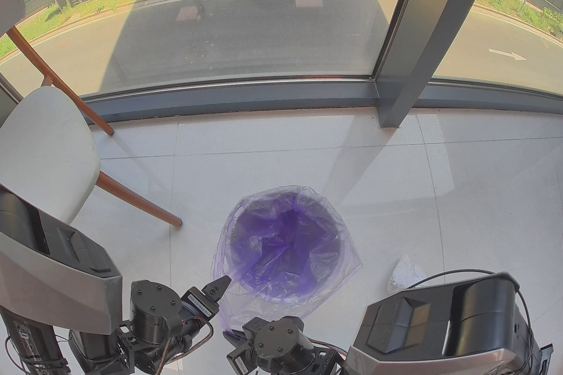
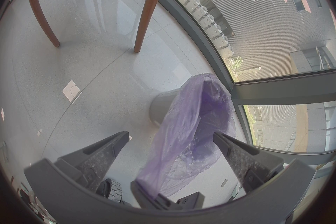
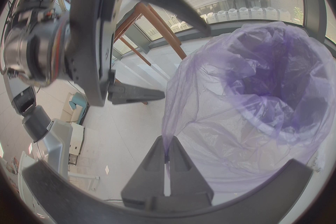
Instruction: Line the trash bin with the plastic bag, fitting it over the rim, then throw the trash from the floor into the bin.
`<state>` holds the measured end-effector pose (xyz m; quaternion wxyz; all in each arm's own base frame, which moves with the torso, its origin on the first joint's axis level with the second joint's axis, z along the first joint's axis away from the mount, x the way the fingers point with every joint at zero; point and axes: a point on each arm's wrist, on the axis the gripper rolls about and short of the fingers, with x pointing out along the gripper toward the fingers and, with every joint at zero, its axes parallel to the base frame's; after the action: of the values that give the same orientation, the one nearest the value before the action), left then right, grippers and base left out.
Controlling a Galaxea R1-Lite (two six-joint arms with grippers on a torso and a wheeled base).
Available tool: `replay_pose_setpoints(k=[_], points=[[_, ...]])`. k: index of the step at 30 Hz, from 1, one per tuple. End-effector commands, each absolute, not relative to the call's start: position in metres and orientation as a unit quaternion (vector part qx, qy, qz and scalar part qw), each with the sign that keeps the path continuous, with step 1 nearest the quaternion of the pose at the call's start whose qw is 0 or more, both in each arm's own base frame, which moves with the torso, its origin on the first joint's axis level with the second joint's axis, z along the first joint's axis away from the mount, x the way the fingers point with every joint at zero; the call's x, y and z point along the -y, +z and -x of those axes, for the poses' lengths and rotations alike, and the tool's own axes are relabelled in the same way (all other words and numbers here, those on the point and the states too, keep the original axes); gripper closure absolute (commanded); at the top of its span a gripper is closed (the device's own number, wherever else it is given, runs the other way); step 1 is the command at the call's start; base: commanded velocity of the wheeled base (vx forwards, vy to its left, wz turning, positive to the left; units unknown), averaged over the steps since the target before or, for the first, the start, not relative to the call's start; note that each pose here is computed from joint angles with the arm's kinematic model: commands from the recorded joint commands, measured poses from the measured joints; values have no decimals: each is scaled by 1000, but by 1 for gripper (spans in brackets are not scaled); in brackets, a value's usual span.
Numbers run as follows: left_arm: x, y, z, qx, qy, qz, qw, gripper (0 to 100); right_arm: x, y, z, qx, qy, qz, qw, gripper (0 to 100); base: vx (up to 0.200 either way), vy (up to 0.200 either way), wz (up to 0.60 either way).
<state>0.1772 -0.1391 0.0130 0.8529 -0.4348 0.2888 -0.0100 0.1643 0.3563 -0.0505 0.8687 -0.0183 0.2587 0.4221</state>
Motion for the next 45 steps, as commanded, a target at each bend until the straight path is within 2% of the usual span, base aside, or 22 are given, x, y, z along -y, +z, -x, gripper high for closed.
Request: replay_pose_setpoints(k=[1, 4, 8, 16, 25, 26, 35, 45], points=[[140, 18, -178, -278, -20, 445, 851, 0, -357, -61, -161, -268, 423, 26, 865, 100, 0, 0, 0], [142, 20, -180, -273, -24, 452, 849, 0, -357, -62, -161, -269, 424, 26, 864, 100, 0, 0, 0], [145, 30, -188, -249, -30, 496, 831, 0, -356, -62, -161, -271, 423, 28, 864, 100, 0, 0, 0], [131, 69, -201, -167, -49, 551, 816, 0, -353, -62, -160, -277, 422, 32, 863, 100, 0, 0, 0], [156, 70, -191, -195, -100, 552, 805, 0, -353, -62, -159, -276, 421, 32, 864, 100, 0, 0, 0], [158, 69, -193, -195, -101, 551, 805, 0, -353, -62, -160, -277, 420, 32, 863, 0, 0, 0, 0], [169, 41, -209, -244, -115, 504, 820, 0, -360, -58, -158, -277, 420, -3, 864, 0, 0, 0, 0], [171, 23, -243, -226, -91, 506, 828, 0, -351, -25, -154, -260, 426, -16, 866, 0, 0, 0, 0]])
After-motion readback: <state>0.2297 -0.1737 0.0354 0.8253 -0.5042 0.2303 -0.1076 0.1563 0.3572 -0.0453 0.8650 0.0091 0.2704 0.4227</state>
